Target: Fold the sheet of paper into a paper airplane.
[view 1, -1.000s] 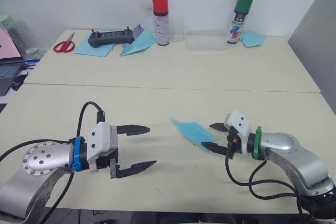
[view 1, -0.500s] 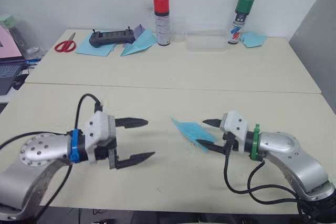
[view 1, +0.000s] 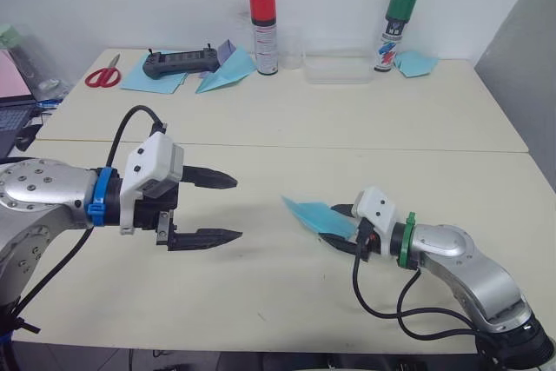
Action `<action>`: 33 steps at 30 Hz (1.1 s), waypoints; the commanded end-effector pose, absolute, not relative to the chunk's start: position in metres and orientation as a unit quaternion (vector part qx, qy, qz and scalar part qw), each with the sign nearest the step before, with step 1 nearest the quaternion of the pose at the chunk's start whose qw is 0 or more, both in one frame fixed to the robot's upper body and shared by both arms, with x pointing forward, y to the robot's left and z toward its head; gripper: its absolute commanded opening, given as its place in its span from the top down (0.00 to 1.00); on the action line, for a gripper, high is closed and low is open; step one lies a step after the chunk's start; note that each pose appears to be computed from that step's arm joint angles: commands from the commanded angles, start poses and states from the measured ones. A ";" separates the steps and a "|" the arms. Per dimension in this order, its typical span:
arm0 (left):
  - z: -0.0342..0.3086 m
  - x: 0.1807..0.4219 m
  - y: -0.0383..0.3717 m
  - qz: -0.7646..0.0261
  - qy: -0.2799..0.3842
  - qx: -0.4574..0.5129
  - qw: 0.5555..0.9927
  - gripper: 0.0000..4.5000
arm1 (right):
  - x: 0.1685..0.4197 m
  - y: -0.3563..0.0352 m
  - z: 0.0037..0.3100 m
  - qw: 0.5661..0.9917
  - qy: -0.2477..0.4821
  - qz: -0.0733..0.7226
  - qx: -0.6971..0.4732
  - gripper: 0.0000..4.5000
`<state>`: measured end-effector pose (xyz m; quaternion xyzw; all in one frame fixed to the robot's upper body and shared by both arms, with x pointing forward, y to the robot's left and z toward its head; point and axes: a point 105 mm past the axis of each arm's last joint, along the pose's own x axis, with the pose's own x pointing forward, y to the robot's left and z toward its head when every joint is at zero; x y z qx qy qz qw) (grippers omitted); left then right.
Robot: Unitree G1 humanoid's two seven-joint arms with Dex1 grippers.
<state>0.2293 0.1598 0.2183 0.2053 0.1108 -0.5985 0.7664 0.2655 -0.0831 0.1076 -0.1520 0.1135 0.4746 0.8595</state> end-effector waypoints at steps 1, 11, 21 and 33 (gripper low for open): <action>0.220 0.228 0.154 -0.603 0.097 0.208 0.764 0.00 | 0.267 -0.086 0.121 0.865 0.096 0.470 -0.147 0.37; 0.218 0.228 0.149 -0.607 0.089 0.204 0.762 0.00 | 0.262 -0.089 0.122 0.864 0.101 0.467 -0.157 0.66; 0.214 0.227 0.151 -0.606 0.095 0.208 0.762 0.00 | 0.258 -0.084 0.115 0.863 0.110 0.467 -0.160 0.87; 0.215 0.227 0.147 -0.606 0.092 0.207 0.763 0.00 | 0.256 -0.081 0.100 0.860 0.154 0.459 -0.161 0.87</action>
